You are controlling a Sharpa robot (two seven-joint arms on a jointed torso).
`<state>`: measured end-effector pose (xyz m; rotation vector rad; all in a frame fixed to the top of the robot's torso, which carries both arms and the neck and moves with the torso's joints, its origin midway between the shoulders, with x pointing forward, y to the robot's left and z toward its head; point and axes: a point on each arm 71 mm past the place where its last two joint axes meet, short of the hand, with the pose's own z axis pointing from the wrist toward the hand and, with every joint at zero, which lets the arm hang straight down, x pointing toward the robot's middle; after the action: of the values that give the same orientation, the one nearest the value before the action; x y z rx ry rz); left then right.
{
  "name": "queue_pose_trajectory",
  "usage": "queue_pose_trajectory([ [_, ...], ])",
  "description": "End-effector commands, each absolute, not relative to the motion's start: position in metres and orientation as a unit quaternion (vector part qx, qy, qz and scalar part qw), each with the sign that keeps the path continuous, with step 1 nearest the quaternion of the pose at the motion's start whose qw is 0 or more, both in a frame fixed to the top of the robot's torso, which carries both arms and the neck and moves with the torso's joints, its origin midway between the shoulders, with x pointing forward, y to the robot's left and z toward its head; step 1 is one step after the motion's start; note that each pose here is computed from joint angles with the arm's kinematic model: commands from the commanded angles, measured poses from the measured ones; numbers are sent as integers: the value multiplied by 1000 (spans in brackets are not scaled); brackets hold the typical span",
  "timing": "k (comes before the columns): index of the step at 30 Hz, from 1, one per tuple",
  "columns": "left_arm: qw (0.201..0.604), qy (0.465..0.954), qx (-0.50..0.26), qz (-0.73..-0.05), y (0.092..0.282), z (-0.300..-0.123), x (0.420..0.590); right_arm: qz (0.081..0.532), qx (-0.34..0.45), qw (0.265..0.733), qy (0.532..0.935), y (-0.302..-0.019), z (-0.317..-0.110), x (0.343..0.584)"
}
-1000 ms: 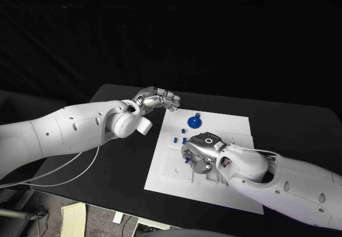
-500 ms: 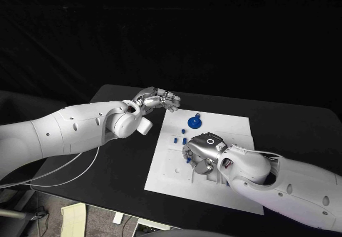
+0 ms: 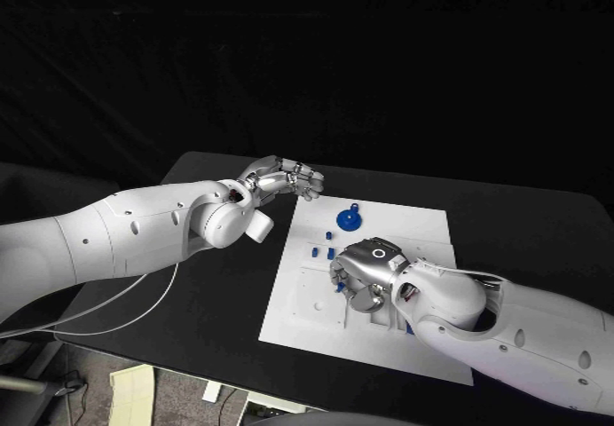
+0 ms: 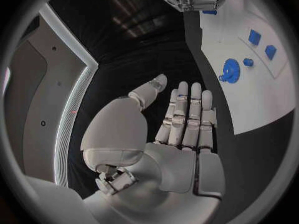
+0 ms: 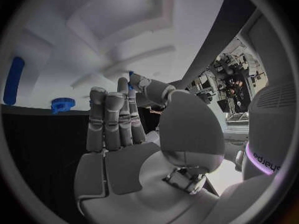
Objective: Assemble the parts on the task board
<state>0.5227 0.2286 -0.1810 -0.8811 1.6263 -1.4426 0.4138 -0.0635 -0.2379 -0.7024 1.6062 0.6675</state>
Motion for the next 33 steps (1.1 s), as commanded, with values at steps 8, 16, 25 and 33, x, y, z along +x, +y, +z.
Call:
queue_pose_trajectory([
  [8,386,636,-345,-573,227,-179,522,279,-315,587,692,-60,-240,413],
  [16,386,636,-346,-573,227,-179,523,284,-314,588,689,-58,-239,411],
  [25,386,636,-346,-573,227,-179,522,284,-311,583,694,-59,-240,412],
  [33,385,636,-346,-573,227,-180,522,275,-313,582,698,-59,-241,414],
])
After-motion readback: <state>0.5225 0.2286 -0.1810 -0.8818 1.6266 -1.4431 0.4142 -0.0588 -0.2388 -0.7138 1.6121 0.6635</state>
